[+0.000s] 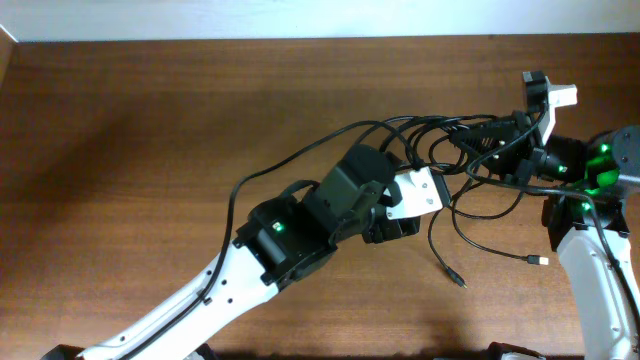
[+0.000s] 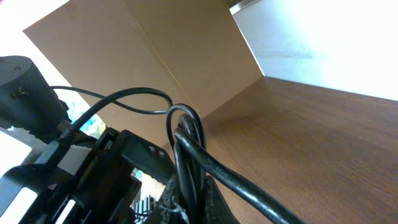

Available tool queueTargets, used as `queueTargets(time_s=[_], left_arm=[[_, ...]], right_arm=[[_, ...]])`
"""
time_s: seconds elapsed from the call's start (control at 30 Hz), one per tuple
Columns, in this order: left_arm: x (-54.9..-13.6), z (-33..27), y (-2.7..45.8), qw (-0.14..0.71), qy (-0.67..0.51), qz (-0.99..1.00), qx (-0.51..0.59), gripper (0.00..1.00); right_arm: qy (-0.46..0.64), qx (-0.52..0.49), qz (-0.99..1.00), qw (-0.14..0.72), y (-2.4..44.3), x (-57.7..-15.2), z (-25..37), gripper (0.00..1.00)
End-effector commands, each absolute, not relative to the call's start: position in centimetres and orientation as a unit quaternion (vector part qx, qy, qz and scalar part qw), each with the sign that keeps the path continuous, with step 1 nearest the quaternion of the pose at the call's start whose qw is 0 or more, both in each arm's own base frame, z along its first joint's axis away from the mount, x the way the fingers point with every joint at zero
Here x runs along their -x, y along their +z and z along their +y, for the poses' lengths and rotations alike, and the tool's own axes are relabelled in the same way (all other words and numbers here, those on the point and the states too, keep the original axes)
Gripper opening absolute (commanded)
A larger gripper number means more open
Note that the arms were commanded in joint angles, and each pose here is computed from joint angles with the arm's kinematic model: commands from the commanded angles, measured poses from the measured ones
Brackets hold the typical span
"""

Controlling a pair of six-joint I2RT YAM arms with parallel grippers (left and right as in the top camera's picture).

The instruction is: Untangle cables

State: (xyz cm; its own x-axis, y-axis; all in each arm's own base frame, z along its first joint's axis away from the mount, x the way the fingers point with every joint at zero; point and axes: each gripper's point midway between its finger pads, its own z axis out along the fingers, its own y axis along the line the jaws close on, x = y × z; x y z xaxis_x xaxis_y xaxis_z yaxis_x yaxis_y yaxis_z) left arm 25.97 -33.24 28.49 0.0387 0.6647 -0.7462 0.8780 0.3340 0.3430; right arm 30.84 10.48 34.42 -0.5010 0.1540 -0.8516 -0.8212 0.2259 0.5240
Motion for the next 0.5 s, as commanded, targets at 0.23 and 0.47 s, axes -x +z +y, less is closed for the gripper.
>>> queueTargets(time_s=[0.23,0.47], left_arm=[[-27.8,-34.9,28.0,0.467,-0.112,0.679,-0.556,0.53],[-27.4,-34.5,29.4,0.481,-0.119,0.675,-0.547,0.00]], right_arm=[[0.568,0.254,0.654,0.429,34.5,-30.9,10.6,0.04],[0.568,0.254,0.654,0.429,34.5,-30.9,10.6,0.04]])
